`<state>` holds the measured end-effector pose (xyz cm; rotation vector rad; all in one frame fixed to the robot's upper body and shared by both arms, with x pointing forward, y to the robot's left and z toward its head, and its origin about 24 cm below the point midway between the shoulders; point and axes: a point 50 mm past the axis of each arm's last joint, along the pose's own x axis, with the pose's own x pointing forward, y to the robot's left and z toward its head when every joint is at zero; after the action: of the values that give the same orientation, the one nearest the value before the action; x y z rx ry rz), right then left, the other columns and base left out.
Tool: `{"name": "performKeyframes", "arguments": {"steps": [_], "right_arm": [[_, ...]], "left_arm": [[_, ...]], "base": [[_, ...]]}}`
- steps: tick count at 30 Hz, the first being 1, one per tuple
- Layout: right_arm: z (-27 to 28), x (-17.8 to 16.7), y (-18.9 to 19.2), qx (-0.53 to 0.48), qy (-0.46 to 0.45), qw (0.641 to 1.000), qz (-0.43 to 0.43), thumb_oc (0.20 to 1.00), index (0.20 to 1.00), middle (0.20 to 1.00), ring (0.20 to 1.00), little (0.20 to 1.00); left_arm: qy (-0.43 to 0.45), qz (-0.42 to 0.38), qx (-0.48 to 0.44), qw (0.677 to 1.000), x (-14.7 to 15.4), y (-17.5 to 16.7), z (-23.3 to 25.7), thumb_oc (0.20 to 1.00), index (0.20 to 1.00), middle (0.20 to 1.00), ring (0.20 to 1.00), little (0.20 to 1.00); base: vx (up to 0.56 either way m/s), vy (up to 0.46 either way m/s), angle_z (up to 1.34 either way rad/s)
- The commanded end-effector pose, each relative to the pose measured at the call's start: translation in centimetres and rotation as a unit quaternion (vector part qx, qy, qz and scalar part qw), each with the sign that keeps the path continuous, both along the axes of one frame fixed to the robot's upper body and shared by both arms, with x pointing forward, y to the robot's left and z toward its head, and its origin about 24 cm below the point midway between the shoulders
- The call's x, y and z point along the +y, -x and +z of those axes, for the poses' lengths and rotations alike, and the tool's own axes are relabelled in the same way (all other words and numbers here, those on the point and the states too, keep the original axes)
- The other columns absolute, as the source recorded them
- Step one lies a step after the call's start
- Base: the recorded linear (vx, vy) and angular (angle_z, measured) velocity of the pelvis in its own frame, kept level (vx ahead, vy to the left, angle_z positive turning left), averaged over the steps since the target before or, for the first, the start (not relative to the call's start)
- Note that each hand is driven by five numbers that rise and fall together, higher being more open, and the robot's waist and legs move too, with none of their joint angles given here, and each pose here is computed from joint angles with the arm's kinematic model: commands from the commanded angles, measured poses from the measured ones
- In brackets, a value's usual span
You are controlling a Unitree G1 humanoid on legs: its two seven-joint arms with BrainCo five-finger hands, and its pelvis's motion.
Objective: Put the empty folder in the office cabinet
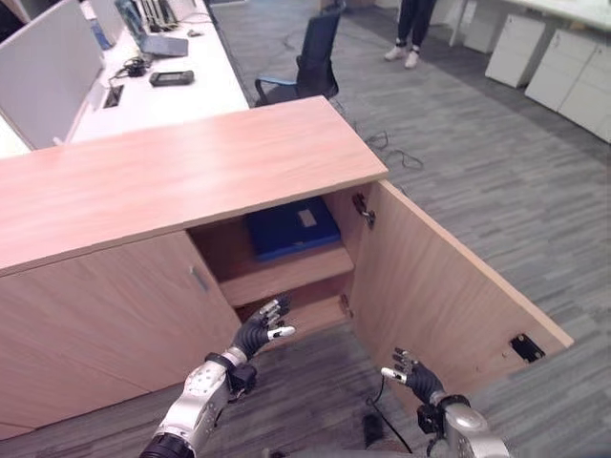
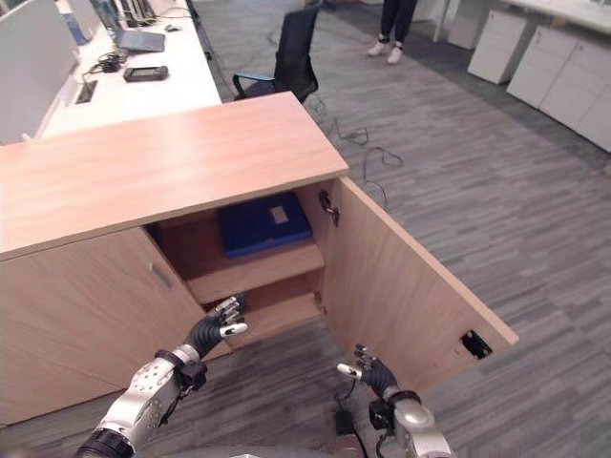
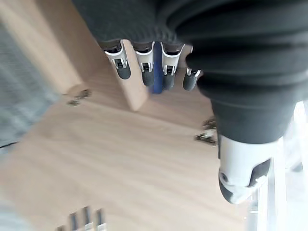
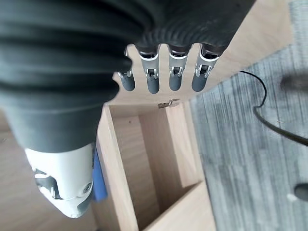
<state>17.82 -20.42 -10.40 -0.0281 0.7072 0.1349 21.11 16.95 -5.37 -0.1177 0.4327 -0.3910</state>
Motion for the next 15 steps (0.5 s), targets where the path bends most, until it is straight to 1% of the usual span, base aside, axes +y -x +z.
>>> {"name": "performKeyframes", "arguments": {"steps": [1, 2, 3, 6, 8, 15], "right_arm": [[0.8, 0.4, -1.0, -0.037, 0.0, 0.999, -0.013, 1.0, 1.0, 1.0, 1.0, 1.0], [0.8, 0.3, -1.0, -0.037, 0.001, 0.999, -0.013, 1.0, 1.0, 1.0, 1.0, 1.0], [0.3, -0.5, -0.2, -0.023, 0.002, 0.999, -0.046, 1.0, 1.0, 1.0, 1.0, 1.0], [0.2, -1.3, 0.2, -0.019, 0.007, 0.998, -0.057, 1.0, 1.0, 1.0, 1.0, 1.0], [0.2, -2.2, 0.4, -0.017, 0.02, 0.997, -0.068, 1.0, 1.0, 1.0, 1.0, 1.0], [0.3, -3.5, 0.3, -0.016, 0.025, 0.995, -0.097, 1.0, 1.0, 1.0, 1.0, 1.0]], "left_arm": [[-0.039, 0.029, -0.027, 0.998, 1.5, -1.2, 0.6, 1.0, 1.0, 1.0, 1.0, 1.0], [-0.039, 0.029, -0.027, 0.998, 1.5, -1.2, 0.6, 1.0, 1.0, 1.0, 1.0, 1.0], [-0.056, 0.057, 0.009, 0.997, 1.9, -0.1, -1.2, 1.0, 1.0, 1.0, 1.0, 1.0], [-0.063, 0.07, 0.023, 0.995, 2.0, 0.5, -1.9, 1.0, 1.0, 1.0, 1.0, 1.0], [-0.066, 0.085, 0.05, 0.993, 2.0, 1.6, -3.1, 1.0, 1.0, 1.0, 1.0, 1.0], [-0.073, 0.108, 0.075, 0.989, 2.0, 2.5, -4.2, 1.0, 1.0, 1.0, 1.0, 1.0]], "base": [[-0.04, -0.123, -0.37], [-0.02, -0.266, -0.46], [0.0, -0.197, -0.3], [0.0, -0.203, -0.32], [-0.01, -0.217, -0.59], [-0.01, -0.179, -0.53]]}}
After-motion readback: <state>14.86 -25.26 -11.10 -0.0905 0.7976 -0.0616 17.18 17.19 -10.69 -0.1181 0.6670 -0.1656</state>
